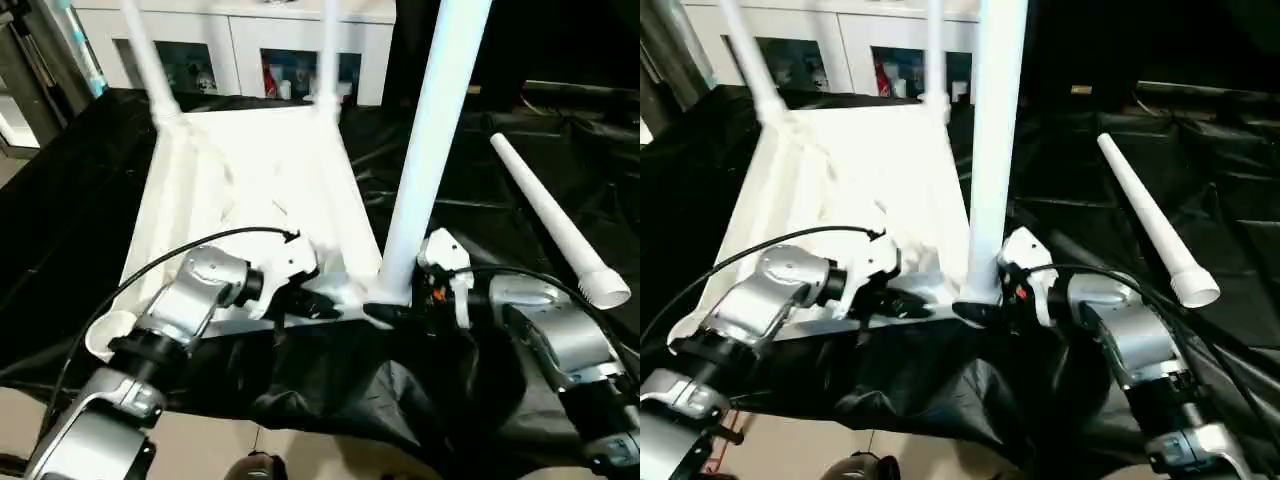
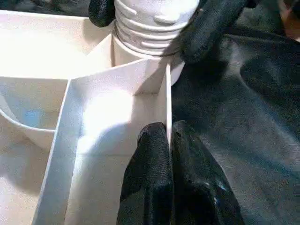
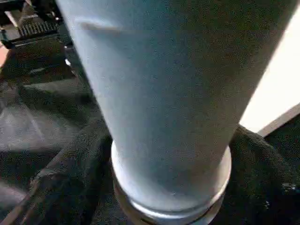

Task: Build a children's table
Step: Rotate leg to tighten

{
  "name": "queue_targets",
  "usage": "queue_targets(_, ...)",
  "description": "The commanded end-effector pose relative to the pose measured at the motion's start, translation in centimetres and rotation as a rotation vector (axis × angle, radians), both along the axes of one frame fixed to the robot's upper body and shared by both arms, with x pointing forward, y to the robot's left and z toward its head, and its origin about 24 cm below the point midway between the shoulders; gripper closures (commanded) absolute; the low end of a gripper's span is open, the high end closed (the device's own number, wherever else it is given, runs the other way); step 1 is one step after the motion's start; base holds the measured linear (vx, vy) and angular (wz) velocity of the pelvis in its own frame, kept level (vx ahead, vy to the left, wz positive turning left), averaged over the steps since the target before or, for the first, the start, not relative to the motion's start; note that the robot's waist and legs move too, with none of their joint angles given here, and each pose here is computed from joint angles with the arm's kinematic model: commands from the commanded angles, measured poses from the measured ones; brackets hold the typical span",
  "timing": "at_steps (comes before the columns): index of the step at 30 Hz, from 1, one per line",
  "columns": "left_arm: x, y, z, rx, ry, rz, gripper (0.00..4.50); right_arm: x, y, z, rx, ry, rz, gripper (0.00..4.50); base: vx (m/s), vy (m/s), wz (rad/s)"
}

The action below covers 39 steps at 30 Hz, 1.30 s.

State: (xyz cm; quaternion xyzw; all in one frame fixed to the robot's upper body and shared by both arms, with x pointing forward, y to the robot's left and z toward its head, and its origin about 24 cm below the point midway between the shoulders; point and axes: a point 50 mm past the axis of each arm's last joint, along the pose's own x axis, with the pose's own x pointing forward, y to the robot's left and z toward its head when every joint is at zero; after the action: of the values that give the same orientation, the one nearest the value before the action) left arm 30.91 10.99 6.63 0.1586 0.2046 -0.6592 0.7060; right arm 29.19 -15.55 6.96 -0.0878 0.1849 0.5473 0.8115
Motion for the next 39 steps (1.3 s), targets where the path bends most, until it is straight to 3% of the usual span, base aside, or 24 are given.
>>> queue_targets(1, -0.5, -1.5, 1.3, -0.062, -0.023, -0.128, 4.5, -0.2, 0.7, 0.3, 0.023, 0.012, 0.044, 1.22, 0.0, 0.0, 0.0)
queue_targets(5, -0.5, -1.5, 1.3, -0.074, -0.019, -0.119, 4.5, -0.5, 1.3, 0.1, 0.053, 0.037, 0.054, 1.61, 0.0, 0.0, 0.0)
queue_targets(12, 0.1, -2.5, 1.3, -0.095, -0.031, -0.028, 4.5, 0.0, 2.2, -0.9, 0.096, 0.054, -0.079, 1.72, 0.0, 0.0, 0.0)
queue_targets(16, 1.9, -5.1, 1.8, -0.134, -0.054, 0.178, 4.5, 2.4, 3.1, -3.1, 0.08, 0.069, -0.462, 1.73, 0.0, 0.0, 0.0)
queue_targets(18, 2.4, -5.8, 1.9, -0.138, -0.06, 0.229, 4.5, 2.8, 3.4, -3.6, 0.073, 0.081, -0.548, 1.73, 0.0, 0.0, 0.0)
queue_targets(21, 3.0, -8.2, 2.7, -0.165, -0.088, 0.31, 4.5, 4.1, 5.1, -3.7, 0.086, 0.07, -0.675, 1.73, 0.0, 0.0, 0.0)
queue_targets(22, 3.0, -8.4, 2.7, -0.167, -0.092, 0.311, 4.5, 4.1, 5.3, -3.6, 0.089, 0.066, -0.674, 1.73, 0.0, 0.0, 0.0)
queue_targets(24, 3.0, -8.5, 2.7, -0.165, -0.096, 0.303, 4.5, 4.1, 5.6, -3.4, 0.112, 0.06, -0.651, 1.18, 0.0, 0.0, 0.0)
queue_targets(29, 2.4, -8.2, 2.5, -0.16, -0.107, 0.22, 4.5, 4.0, 5.8, -2.3, 0.167, 0.037, -0.563, 0.7, 0.0, 0.0, 0.0)
queue_targets(35, 0.9, -5.3, 1.8, -0.149, -0.079, 0.039, 4.5, 2.2, 3.1, -0.9, 0.09, -0.045, -0.225, 0.54, 0.0, 0.0, 0.0)
queue_targets(39, 0.3, -4.2, 1.7, -0.137, -0.037, -0.031, 4.5, 1.1, 2.0, -0.3, 0.066, -0.026, -0.092, 0.54, 0.0, 0.0, 0.0)
